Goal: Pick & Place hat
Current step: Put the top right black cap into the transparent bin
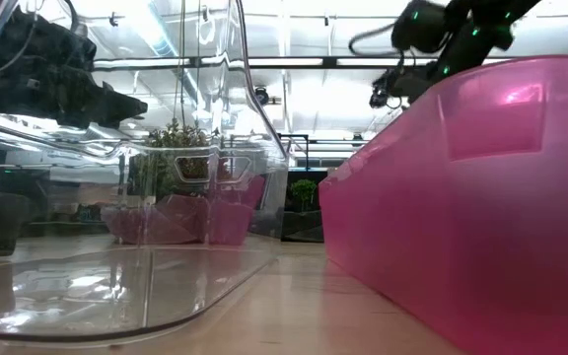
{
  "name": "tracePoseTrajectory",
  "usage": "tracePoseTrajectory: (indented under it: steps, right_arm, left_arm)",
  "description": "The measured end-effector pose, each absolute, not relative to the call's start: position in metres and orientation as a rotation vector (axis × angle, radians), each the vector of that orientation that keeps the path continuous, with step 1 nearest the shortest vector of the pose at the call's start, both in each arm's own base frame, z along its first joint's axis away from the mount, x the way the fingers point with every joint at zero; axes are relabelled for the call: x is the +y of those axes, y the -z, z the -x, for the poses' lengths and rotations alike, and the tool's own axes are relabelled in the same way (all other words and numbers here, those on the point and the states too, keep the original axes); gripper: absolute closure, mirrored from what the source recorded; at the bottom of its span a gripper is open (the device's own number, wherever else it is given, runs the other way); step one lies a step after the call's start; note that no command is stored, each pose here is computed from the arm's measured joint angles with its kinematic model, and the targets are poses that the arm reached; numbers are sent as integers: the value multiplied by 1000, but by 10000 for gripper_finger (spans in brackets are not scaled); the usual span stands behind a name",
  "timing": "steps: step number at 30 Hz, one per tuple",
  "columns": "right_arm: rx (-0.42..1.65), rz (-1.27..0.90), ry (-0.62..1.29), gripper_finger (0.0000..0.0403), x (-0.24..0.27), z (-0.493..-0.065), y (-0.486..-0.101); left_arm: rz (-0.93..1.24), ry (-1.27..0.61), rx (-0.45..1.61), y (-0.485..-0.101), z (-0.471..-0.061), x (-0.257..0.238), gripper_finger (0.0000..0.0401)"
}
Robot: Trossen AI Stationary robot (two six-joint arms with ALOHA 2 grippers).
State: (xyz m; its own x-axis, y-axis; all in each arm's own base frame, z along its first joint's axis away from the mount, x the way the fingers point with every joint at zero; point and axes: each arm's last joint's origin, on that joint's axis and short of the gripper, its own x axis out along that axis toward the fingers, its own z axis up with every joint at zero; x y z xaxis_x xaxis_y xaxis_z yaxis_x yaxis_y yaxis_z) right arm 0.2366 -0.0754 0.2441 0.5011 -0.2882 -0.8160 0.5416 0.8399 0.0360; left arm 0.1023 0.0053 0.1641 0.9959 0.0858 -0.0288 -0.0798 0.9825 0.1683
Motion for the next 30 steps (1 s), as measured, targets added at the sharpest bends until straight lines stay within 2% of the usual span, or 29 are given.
tracePoseTrajectory:
  steps: [16, 30]
  right_arm:
    - [763, -323, 298, 396, 15, -253, -266]
    - [330, -277, -24, 396, 87, -268, -313]
  left_arm:
    - [-168, -83, 37, -164, -102, 5, 286]
    - [-168, -83, 37, -164, -102, 5, 286]
